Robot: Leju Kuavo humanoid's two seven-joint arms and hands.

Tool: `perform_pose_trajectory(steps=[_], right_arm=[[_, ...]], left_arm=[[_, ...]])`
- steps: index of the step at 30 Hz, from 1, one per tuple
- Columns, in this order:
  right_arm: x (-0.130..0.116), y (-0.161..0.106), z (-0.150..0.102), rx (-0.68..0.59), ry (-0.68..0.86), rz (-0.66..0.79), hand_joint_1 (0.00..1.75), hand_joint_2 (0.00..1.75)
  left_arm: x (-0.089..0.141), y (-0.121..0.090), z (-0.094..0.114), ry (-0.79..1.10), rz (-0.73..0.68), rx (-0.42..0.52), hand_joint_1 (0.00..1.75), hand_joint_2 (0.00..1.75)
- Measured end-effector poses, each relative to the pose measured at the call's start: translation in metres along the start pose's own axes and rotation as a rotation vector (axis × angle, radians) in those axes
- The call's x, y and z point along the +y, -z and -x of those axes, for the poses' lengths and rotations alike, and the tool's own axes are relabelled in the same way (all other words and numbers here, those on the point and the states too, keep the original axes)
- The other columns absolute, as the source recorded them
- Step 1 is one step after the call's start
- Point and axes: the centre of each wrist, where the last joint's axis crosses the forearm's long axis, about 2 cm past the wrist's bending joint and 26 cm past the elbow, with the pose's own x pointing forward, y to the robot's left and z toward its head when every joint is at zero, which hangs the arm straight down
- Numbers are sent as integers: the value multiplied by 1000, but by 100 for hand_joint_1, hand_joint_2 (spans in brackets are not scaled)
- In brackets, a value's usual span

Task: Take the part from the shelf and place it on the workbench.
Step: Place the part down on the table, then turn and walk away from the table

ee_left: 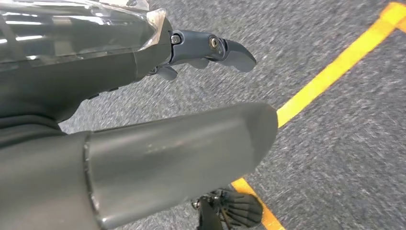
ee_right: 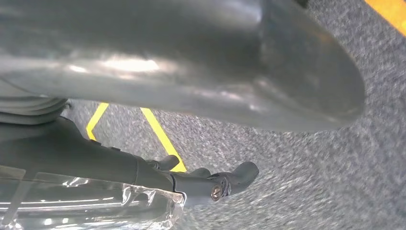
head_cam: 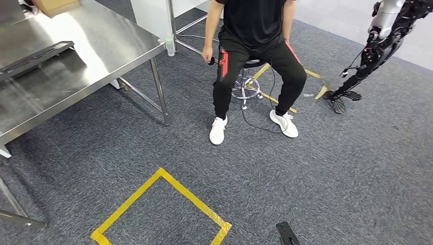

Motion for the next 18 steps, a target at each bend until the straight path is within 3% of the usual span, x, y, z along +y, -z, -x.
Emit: perform_pose_trajectory(steps=[18], right_arm=[[2,0,-2,4,-35,-1,0,0]], left_arm=[[-5,-4,8,-29,-6,33,0,0]])
